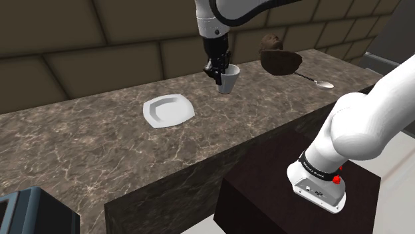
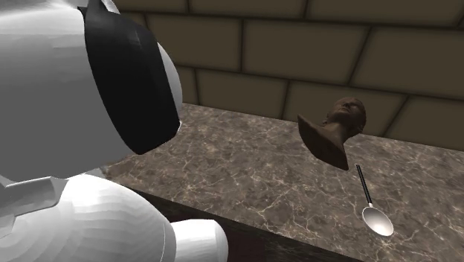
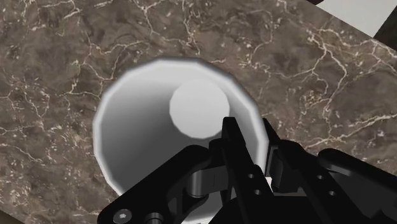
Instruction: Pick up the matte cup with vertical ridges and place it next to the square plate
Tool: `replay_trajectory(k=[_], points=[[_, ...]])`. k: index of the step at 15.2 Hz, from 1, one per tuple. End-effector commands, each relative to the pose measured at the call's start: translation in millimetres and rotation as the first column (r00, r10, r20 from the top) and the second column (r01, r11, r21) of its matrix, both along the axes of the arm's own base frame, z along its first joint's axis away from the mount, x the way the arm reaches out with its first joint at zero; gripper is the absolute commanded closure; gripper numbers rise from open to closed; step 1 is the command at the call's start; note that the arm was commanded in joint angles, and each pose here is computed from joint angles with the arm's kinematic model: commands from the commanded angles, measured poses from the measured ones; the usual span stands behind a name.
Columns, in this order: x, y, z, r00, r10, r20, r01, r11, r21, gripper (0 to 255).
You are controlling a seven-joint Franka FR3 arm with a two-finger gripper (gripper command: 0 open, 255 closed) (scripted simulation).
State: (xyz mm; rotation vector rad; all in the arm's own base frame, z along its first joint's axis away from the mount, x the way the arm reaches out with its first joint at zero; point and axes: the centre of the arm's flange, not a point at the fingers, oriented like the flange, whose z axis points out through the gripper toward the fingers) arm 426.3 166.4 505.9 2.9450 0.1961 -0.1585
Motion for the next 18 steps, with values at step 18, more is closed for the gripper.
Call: replay_trajectory(k=[18], points=[[-55, 167, -23, 1.0, -0.002, 0.0, 0.002, 1.0, 0.0, 255]])
